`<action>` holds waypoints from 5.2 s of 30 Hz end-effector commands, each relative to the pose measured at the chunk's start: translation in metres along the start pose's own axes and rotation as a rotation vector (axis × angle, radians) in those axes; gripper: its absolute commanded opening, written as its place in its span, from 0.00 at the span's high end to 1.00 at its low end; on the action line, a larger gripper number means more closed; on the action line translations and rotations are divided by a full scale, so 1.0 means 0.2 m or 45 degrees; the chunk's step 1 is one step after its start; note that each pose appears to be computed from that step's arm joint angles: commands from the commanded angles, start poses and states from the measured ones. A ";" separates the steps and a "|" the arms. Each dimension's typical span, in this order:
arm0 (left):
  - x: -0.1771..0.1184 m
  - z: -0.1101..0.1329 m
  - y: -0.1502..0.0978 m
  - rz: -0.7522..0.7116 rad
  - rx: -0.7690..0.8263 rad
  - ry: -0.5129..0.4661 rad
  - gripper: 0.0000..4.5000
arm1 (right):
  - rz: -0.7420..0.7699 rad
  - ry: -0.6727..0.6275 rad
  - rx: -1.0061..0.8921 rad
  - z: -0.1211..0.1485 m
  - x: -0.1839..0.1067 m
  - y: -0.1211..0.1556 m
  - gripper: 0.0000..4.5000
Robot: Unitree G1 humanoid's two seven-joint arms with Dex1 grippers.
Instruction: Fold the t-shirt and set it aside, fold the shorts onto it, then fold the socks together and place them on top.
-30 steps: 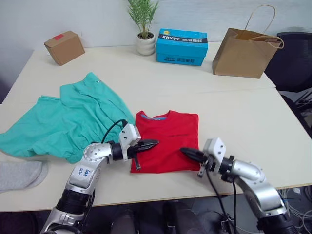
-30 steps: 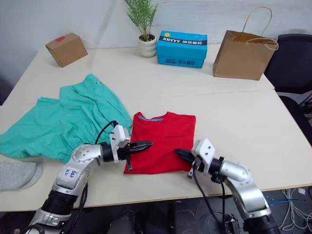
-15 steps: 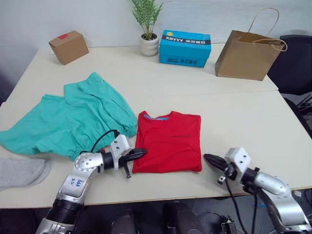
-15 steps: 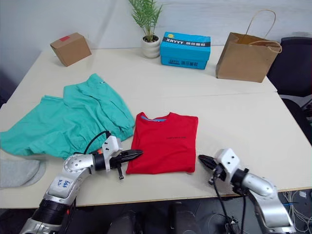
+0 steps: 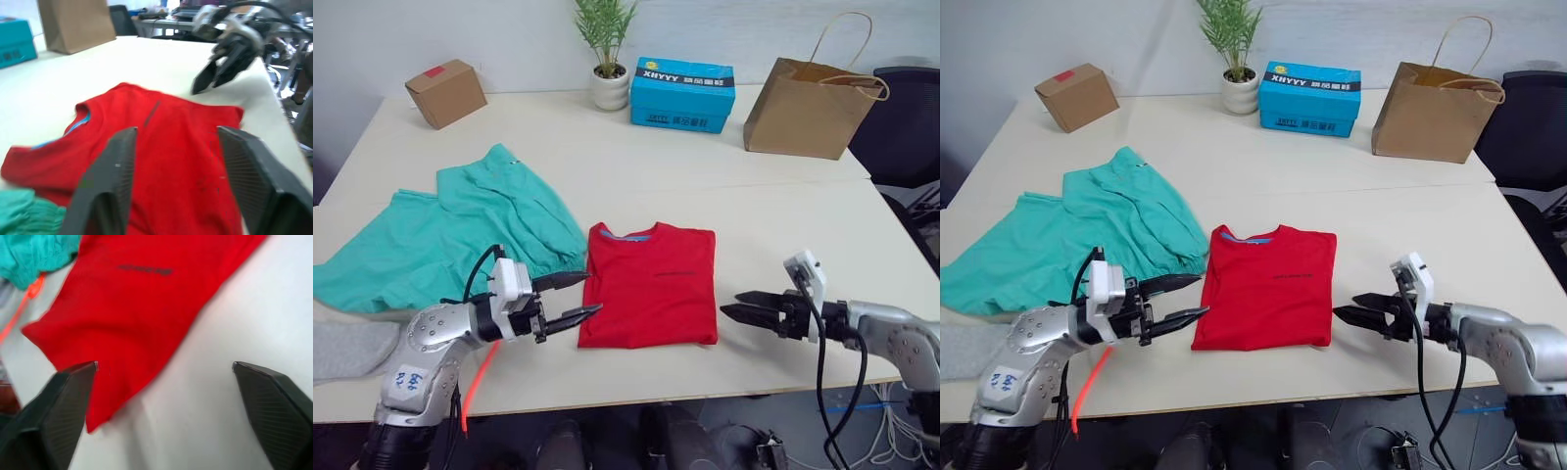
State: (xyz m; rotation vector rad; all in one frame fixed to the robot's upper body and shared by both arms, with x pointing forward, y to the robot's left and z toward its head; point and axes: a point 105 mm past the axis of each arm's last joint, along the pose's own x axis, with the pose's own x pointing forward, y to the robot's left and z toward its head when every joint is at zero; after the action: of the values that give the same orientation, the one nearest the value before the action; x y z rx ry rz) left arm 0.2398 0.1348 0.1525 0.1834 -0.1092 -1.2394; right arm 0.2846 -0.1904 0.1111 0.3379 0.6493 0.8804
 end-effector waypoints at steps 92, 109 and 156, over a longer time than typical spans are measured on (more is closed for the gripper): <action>-1.02 -0.06 0.03 0.681 0.332 1.127 0.00 | 0.428 -0.623 -1.416 -0.02 0.04 0.36 0.01; -0.65 -0.10 0.53 0.500 0.640 1.012 0.63 | 0.226 -0.676 -1.390 0.09 0.06 0.32 0.00; 0.08 0.18 0.20 -0.258 0.264 0.157 0.18 | -0.116 -0.287 -0.906 -0.07 0.09 0.35 0.00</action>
State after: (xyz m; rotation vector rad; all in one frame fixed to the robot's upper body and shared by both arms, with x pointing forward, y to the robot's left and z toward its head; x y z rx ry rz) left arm 0.2855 0.1284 0.1868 0.4634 -0.0628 -1.4063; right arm 0.2473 -0.1412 0.1210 -0.1705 0.1816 0.8896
